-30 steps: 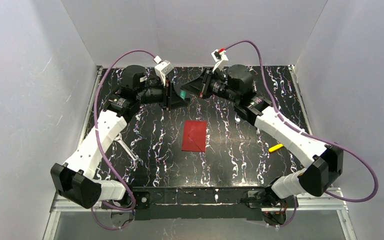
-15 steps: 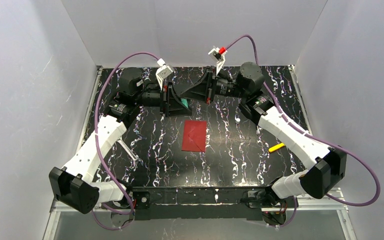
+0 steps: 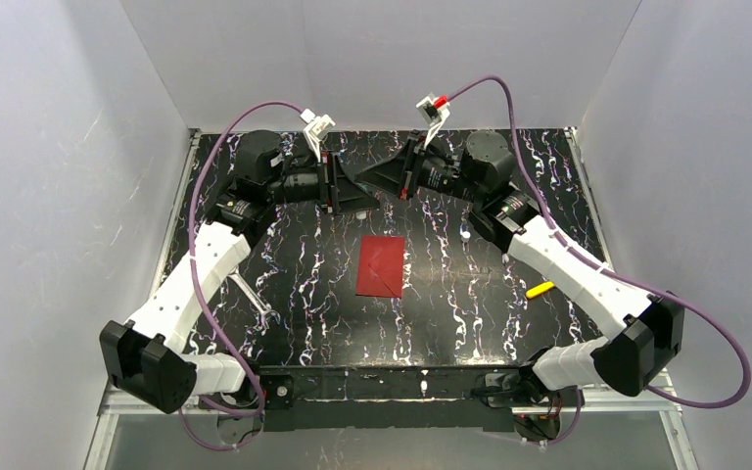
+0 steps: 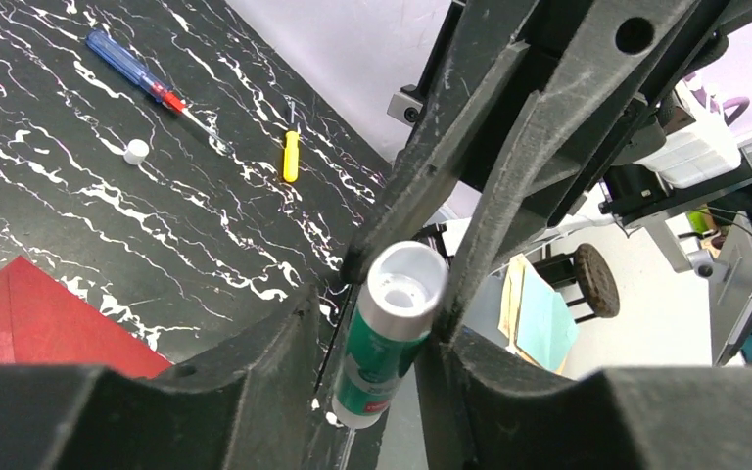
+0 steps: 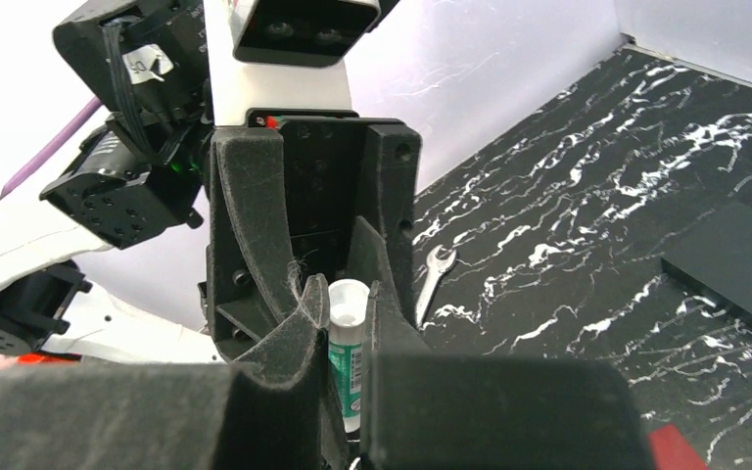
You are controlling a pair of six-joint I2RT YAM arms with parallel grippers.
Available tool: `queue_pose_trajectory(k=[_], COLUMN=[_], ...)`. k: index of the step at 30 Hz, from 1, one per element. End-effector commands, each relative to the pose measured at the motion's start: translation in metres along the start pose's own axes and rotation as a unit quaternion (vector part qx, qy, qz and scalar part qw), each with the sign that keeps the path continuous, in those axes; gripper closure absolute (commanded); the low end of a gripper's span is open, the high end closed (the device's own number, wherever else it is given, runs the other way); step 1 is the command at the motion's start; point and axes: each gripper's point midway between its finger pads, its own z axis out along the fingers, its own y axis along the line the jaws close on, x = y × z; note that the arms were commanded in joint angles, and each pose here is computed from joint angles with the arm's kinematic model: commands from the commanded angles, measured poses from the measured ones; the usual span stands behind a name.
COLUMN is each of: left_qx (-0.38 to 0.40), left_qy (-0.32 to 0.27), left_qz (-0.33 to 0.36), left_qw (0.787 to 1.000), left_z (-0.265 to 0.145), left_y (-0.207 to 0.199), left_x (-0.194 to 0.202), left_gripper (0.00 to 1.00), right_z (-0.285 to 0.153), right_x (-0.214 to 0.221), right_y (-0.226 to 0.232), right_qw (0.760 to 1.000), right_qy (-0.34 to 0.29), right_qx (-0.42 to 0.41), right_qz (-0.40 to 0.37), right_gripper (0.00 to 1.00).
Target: Place the letter into the envelope and seal it
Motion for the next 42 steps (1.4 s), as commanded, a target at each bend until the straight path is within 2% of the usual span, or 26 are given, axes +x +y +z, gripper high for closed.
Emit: queue_pose_trajectory(k=[1,4,6,7,8,10,11,13,14,16,18,26,33,42], left_qx=[-0.018,-0.033,-0.033,-0.032,-0.032,-0.043,-0.053,-0.099,-0.133,-0.196,-0.230,-0.260,-0.258,-0.256], left_qy=[-0.018,-0.009,-0.004,-0.004,-0.005,-0.010,-0.014,-0.027,-0.030,-0.047,-0.066,-0.115,-0.118,-0.119], left_qz=[-0.012,-0.017,-0.022,-0.023,-0.026,-0.034,-0.039,-0.062,-0.081,-0.111,-0.137,-0.213,-0.233,-0.244], left_qw=[1.000,0.999,0.999,0.999,0.999,0.998,0.998,0.993,0.987,0.973,0.961,0.935,0.930,0.928], left_z=[-0.002,-0.003,-0.003,-0.003,-0.002,-0.002,-0.002,-0.004,-0.006,-0.013,-0.018,-0.019,-0.017,-0.020], left_y=[0.003,0.010,0.012,0.012,0.013,0.016,0.019,0.033,0.043,0.058,0.065,0.074,0.075,0.074], left_x=[-0.016,-0.011,-0.009,-0.008,-0.009,-0.011,-0.012,-0.018,-0.018,-0.025,-0.033,-0.047,-0.049,-0.048], left_gripper=[0.68,0.78,0.95,1.00,1.00,1.00,1.00,1.00,1.00,1.00,1.00,1.00,1.00,0.99], right_z=[-0.005,-0.006,-0.006,-0.005,-0.005,-0.007,-0.011,-0.018,-0.023,-0.029,-0.030,-0.006,0.022,0.030], right_x=[-0.014,-0.015,-0.013,-0.012,-0.012,-0.013,-0.016,-0.021,-0.024,-0.027,-0.023,-0.001,0.005,0.014], right_y=[0.010,0.010,0.009,0.007,0.001,-0.010,-0.013,-0.018,-0.018,-0.015,-0.017,-0.026,-0.028,-0.041], right_qw=[1.000,1.000,1.000,1.000,0.999,0.998,0.997,0.993,0.992,0.989,0.988,0.987,0.984,0.976], right_qy=[-0.026,-0.028,-0.024,-0.022,-0.021,-0.027,-0.036,-0.065,-0.083,-0.115,-0.121,-0.065,-0.044,-0.032], right_qx=[0.000,0.002,0.005,0.012,0.027,0.059,0.075,0.096,0.099,0.091,0.094,0.145,0.169,0.215], right_qz=[-0.006,-0.007,-0.005,-0.002,0.003,0.007,0.008,0.008,0.012,0.018,0.024,0.002,-0.021,-0.025], right_gripper=[0.99,0.99,0.99,0.99,0.92,0.52,0.36,0.20,0.18,0.17,0.17,0.22,0.26,0.45])
